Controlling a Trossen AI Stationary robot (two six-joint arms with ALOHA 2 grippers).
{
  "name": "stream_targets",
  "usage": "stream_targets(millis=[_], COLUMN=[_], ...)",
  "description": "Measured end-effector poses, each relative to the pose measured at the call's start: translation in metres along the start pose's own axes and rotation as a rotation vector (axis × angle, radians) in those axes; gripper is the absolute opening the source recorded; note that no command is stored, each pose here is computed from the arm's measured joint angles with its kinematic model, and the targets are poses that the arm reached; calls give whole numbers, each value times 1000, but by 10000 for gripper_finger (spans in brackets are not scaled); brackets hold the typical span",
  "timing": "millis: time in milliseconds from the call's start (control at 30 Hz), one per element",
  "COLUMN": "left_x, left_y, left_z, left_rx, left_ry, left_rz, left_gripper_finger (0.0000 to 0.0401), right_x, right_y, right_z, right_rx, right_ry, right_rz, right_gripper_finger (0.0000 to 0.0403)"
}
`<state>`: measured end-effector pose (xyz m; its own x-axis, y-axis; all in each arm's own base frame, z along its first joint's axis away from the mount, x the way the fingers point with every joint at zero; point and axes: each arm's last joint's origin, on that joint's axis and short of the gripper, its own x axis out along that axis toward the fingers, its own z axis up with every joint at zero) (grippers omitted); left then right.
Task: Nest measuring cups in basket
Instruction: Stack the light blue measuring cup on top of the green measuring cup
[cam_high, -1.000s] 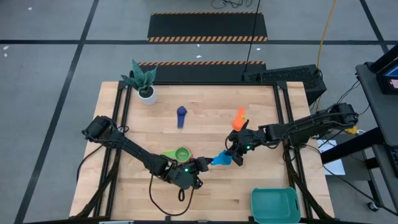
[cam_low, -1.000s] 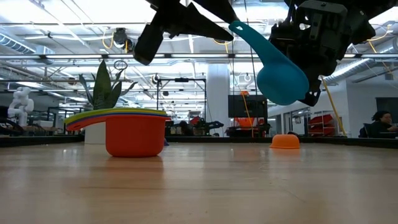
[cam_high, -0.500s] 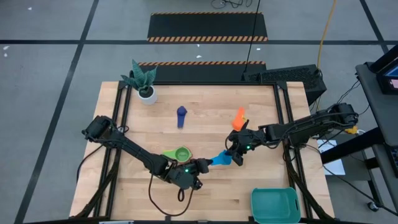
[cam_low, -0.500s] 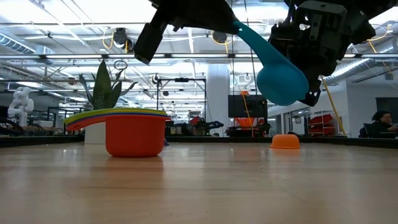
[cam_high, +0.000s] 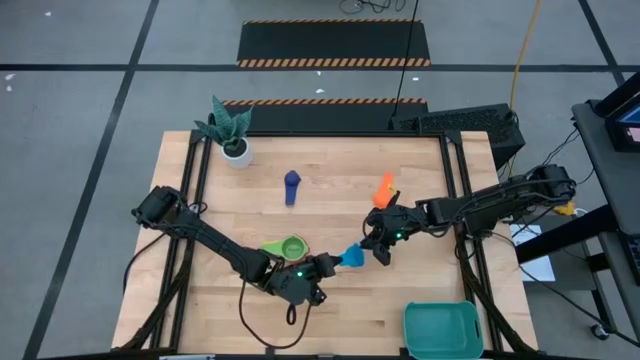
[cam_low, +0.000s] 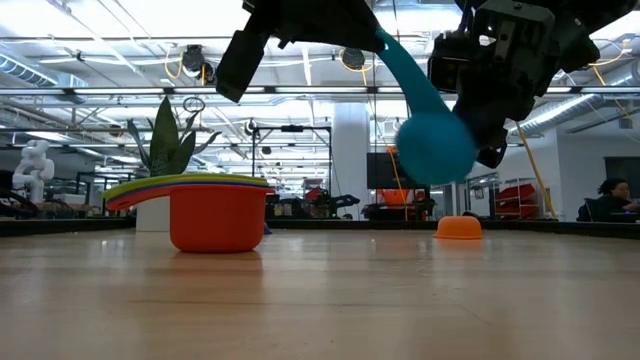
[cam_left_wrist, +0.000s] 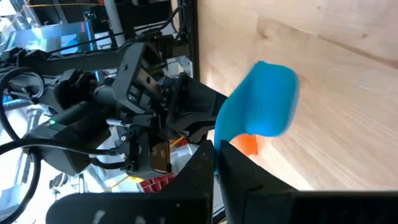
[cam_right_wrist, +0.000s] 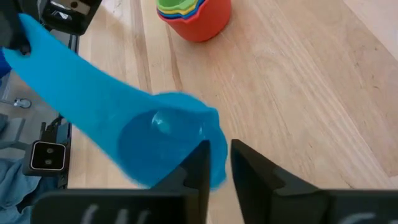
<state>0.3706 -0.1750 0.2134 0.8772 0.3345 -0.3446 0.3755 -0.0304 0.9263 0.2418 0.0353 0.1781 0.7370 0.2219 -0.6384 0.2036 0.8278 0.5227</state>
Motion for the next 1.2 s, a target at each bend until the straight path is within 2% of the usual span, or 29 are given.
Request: stream_targets(millis=[267, 433, 500, 600, 733, 900, 1067, 1200], left_x=[-1, -15, -30, -57, -86, -123, -153, -165], left_y=[0, 0, 3, 12, 7, -8, -24, -33], left_z=[1, 10, 16, 19, 22, 27, 31, 27], left_rx=[-37, -44, -46, -109, -186, -263, -277, -301], left_ry=[1, 73, 118, 132, 89, 75, 134, 162], left_rz=[0, 40, 75, 109, 63, 19, 93, 131], left_gripper_finger=[6, 6, 6, 6, 6, 6, 6, 6], right_x=[-2, -14, -23, -40, -54, -55, -55, -55], right_y=[1, 5, 10, 17, 27, 35, 37, 36], right_z=[1, 5, 9, 14, 13, 6, 5, 5], right_rx=[-6, -51, -87, -138, -168, -217, -239, -256], right_ry=[-8, -66, -116, -236, -332, -317, -314, -319], right_rz=[5, 18, 40, 26, -8, 17, 20, 8], right_gripper_finger=[140, 169, 172, 172, 168, 167, 167, 167])
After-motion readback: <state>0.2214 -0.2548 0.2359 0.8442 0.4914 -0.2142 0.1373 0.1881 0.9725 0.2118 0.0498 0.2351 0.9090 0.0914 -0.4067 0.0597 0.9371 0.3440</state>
